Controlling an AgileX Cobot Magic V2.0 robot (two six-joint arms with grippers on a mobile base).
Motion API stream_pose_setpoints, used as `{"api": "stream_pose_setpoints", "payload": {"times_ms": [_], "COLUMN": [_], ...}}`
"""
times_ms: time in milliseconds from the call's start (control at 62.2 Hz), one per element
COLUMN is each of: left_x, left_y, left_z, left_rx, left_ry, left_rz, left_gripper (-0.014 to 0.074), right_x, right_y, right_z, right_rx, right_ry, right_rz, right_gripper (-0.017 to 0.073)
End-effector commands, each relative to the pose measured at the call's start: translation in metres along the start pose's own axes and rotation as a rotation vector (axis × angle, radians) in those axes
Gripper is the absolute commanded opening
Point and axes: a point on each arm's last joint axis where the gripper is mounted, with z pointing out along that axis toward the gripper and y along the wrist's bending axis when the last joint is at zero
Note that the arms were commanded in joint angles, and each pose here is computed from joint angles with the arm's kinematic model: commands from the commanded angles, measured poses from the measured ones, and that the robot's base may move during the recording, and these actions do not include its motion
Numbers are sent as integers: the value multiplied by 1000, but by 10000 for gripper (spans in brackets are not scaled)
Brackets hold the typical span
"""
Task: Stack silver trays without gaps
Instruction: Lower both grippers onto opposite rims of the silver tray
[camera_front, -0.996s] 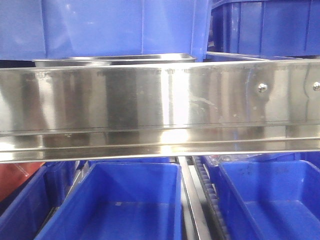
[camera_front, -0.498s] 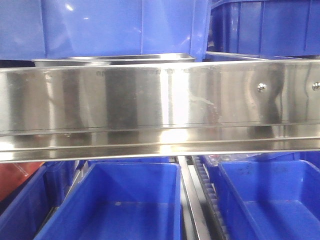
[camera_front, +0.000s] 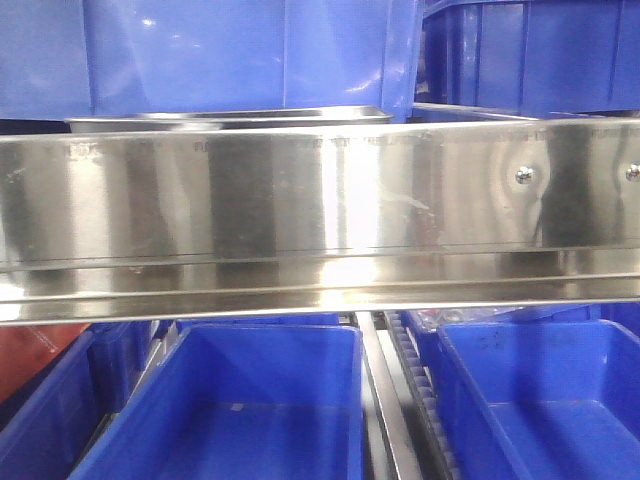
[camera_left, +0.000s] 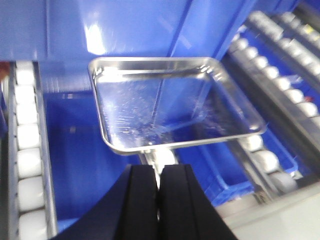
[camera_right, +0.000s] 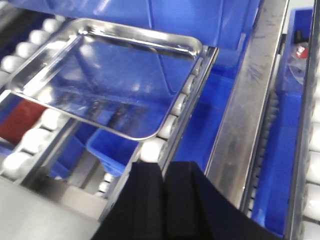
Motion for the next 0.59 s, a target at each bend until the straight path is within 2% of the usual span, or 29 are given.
{"api": "stream_pose_setpoints", "payload": {"times_ms": [0, 80, 177, 386, 514, 578], "left_x": [-11, -16, -20, -20, -18, -17], "left_y": [-1, 1, 2, 8, 12, 14], "left_z": [11, 20, 31, 61, 80, 88], "left_rx": [1, -2, -8, -26, -39, -47], "left_ry": [-22, -53, -76, -34, 5, 11], "left_rz": [-12, -44, -49, -61, -66, -53], "left_gripper": [-13, -13, -13, -13, -13, -13], "right_x": [-8, -11, -14, -27, -35, -38], "right_y": [0, -2, -2, 2, 15, 21], "right_z": [9, 21, 34, 70, 88, 98], "right_rx": [71, 127, 146, 151, 140, 132], "right_ry": [-28, -15, 6, 66, 109, 121], "right_rz": [10, 51, 81, 82, 61, 50], "right_gripper": [-57, -57, -57, -57, -57, -57]}}
